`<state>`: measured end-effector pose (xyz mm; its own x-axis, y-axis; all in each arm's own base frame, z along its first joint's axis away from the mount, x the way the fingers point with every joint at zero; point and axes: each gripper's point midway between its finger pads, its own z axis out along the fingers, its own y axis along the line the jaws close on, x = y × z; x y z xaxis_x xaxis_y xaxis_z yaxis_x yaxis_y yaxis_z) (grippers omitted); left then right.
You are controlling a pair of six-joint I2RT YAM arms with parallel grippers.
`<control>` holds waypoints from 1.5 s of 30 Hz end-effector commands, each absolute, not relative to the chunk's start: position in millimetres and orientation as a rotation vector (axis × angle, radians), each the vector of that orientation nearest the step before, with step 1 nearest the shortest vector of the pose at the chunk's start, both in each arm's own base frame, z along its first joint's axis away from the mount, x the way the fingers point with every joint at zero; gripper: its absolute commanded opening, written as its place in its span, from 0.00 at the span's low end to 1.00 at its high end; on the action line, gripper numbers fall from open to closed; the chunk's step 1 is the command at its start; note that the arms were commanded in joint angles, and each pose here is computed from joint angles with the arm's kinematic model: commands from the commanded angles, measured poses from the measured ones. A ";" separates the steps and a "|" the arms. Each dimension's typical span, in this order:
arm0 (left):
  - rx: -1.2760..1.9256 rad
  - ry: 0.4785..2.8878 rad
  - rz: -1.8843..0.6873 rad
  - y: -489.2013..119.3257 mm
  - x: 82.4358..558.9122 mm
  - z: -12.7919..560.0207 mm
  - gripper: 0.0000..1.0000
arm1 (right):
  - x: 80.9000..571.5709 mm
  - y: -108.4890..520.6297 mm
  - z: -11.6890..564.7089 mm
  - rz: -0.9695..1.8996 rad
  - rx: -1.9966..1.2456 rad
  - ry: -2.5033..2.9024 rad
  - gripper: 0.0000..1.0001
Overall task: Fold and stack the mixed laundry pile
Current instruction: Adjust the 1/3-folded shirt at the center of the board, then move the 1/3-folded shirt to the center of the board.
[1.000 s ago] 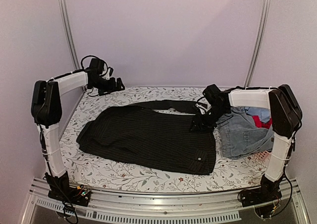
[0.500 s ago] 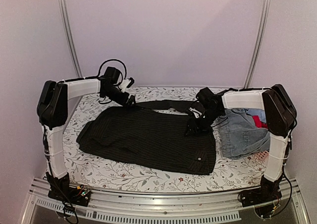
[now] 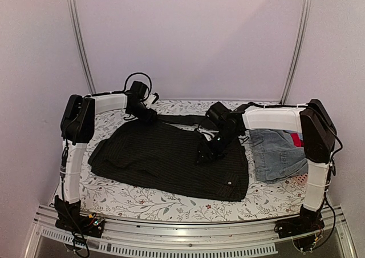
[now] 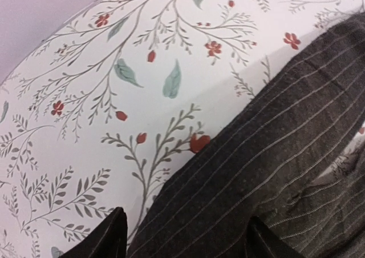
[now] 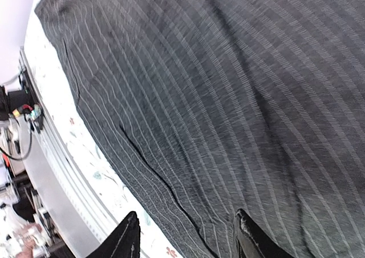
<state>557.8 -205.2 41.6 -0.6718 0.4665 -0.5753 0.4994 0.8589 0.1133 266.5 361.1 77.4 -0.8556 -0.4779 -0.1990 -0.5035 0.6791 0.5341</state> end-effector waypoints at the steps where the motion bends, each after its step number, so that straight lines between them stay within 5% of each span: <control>1: 0.439 2.413 -0.058 -154.9 588.7 61.2 0.62 | 242.1 352.3 36.7 0.858 -0.891 2.976 0.53; 11: 0.199 2.596 0.001 -83.6 587.7 26.2 0.71 | 235.2 329.9 13.4 0.700 -0.891 3.063 0.52; 15: 0.073 2.588 0.086 -48.8 569.3 51.2 0.85 | 240.1 331.7 22.6 0.694 -0.903 3.028 0.53; 25: 0.034 2.548 -0.032 -50.5 478.7 123.8 0.90 | 248.4 333.9 52.5 0.704 -0.905 2.925 0.53; 33: -0.025 2.740 -0.426 -100.7 382.2 68.8 0.69 | 250.1 329.4 35.8 0.691 -0.905 2.951 0.53; 45: -0.421 3.078 -0.268 -70.4 270.1 -0.5 0.47 | 236.4 315.0 12.1 0.738 -0.989 2.994 0.52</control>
<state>321.6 -78.0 14.8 -0.9705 -0.1888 -0.1498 -0.1526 0.9625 -0.2243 250.3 319.6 24.7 -0.8330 -0.5475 -0.0795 -0.5252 0.7376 0.4243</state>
